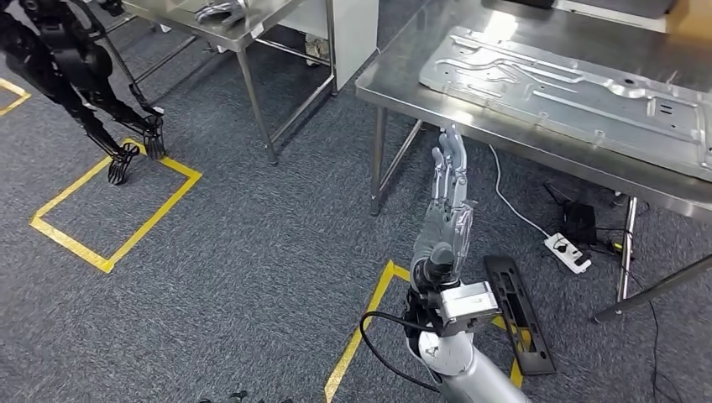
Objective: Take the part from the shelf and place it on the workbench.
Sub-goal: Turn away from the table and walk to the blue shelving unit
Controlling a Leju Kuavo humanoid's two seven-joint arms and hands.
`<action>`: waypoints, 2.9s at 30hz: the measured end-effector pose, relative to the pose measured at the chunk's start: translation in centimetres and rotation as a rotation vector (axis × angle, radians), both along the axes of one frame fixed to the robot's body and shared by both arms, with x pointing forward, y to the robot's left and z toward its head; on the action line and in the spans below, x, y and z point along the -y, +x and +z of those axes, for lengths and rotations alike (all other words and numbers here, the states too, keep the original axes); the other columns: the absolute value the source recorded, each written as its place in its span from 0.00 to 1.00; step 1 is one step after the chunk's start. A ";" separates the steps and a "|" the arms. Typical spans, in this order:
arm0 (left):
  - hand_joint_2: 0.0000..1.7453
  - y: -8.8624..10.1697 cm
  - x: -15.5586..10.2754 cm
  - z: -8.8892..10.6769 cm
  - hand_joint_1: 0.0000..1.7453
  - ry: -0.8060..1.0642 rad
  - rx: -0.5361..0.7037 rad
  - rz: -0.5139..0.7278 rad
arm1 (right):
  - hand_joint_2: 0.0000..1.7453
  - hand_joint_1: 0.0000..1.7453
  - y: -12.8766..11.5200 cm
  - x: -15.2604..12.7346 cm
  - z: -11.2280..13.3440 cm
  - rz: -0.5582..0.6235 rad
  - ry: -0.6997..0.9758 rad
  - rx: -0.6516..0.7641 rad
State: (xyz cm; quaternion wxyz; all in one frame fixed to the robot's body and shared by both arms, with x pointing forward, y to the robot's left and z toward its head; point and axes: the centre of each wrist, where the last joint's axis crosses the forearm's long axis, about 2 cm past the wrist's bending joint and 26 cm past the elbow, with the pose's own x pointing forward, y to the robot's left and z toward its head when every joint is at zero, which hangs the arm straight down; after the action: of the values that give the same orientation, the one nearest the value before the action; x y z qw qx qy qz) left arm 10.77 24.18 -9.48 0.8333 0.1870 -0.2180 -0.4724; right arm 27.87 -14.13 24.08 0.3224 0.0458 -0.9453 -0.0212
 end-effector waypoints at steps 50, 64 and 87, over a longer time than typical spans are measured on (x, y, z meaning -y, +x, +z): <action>0.00 -0.7 0.7 -0.2 0.00 -0.002 -0.087 -0.024 | 0.00 0.00 0.4 -0.5 -1.5 0.059 0.028 -0.075; 1.00 -0.2 1.8 0.1 0.00 -0.016 -0.091 -0.058 | 0.00 0.00 0.2 -0.4 -1.7 0.027 0.021 -0.086; 1.00 -0.2 2.8 0.2 0.00 -0.078 -0.051 -0.110 | 0.00 0.00 -1.8 2.9 -1.7 0.087 0.160 -0.084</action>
State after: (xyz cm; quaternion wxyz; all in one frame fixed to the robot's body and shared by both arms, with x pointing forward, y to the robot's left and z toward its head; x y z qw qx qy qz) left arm 10.57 21.33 -9.24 0.8179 0.1299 -0.2250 -0.5133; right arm 26.10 -16.99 22.39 0.3577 0.1114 -0.9233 -0.0847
